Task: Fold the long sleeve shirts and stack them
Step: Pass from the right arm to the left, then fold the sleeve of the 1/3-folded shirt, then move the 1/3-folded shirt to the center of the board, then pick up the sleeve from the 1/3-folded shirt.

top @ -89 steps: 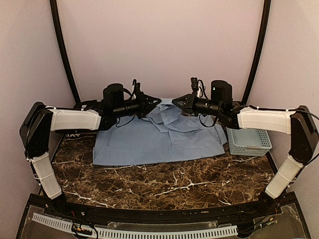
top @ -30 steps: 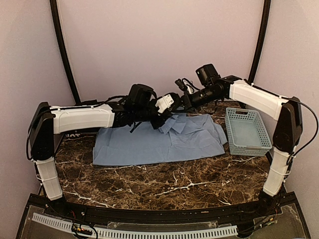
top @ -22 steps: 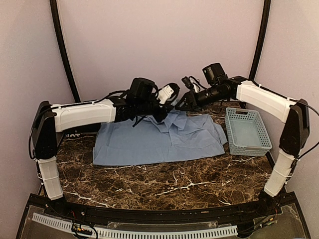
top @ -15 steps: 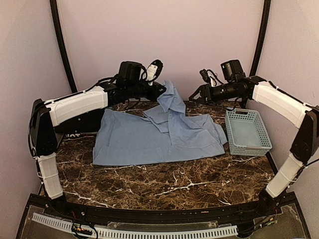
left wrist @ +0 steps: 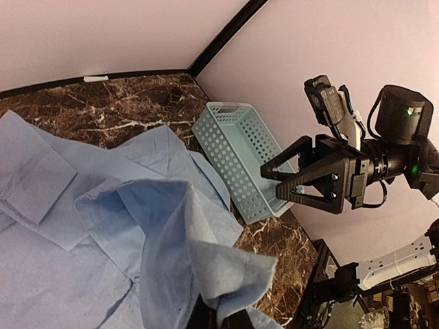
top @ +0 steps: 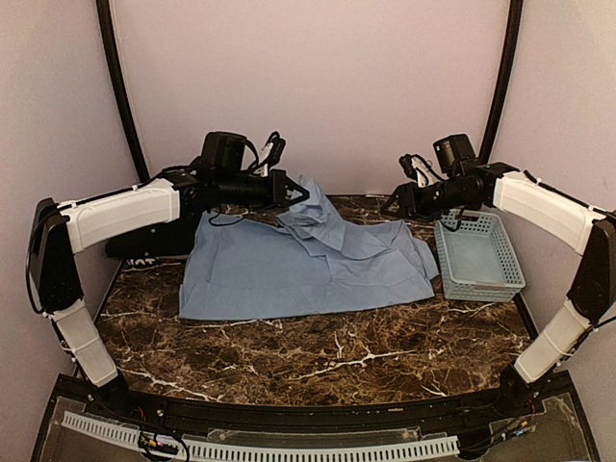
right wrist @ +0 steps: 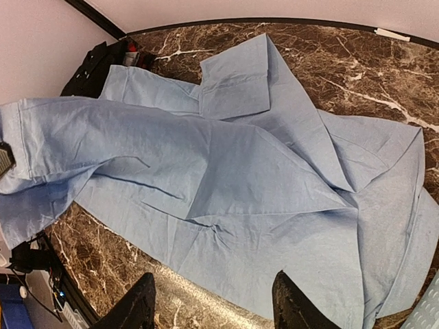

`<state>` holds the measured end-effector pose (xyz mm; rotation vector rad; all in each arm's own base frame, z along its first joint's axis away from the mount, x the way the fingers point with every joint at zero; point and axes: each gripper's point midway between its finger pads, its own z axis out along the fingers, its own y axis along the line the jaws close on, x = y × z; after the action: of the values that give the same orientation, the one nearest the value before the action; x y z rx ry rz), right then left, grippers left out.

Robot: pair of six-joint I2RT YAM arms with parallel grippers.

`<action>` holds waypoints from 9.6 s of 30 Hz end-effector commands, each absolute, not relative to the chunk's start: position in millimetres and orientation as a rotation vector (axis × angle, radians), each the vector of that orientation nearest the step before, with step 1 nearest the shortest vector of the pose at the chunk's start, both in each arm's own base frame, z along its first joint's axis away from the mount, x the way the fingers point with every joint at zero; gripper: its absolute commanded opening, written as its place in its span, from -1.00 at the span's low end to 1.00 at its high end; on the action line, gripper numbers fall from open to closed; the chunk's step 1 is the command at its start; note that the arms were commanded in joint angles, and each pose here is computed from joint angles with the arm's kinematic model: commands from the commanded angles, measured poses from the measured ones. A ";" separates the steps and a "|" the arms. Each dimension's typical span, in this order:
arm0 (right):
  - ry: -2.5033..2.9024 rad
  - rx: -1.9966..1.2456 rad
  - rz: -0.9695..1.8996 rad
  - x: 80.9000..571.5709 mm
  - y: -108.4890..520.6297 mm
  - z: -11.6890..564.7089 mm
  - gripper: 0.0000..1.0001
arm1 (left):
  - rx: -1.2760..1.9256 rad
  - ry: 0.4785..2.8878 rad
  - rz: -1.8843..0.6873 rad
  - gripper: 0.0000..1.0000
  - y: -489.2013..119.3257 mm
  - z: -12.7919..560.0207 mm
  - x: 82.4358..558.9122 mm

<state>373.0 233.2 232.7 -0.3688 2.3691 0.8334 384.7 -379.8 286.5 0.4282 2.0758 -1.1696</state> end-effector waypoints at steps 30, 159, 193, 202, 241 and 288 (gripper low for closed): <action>2.720 -0.306 0.643 353.8 204.3 40.5 -0.22 | -0.161 2.164 -1.124 -1.00 -248.5 223.3 310.1; 2.687 -0.232 0.352 337.5 174.8 11.7 -0.23 | -0.039 2.486 -0.765 0.37 -196.5 59.0 313.7; 2.609 -0.100 0.427 199.2 177.1 71.3 -0.19 | -0.236 2.472 -0.779 0.26 -153.9 74.5 216.2; 2.580 -0.224 0.163 279.9 194.1 67.4 -0.03 | -0.060 2.468 -0.538 0.34 -169.1 83.2 284.2; 2.606 -0.366 0.160 269.2 209.3 70.0 -0.03 | 0.104 2.443 -0.584 0.36 -212.3 108.1 298.7; 2.671 -0.427 0.452 279.5 240.7 44.9 -0.04 | 1.358 2.066 -0.346 -0.15 -384.5 38.4 380.6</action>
<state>277.7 240.0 48.9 -0.4396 2.6743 0.4366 381.7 -386.8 42.8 1.3305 2.0624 -0.3641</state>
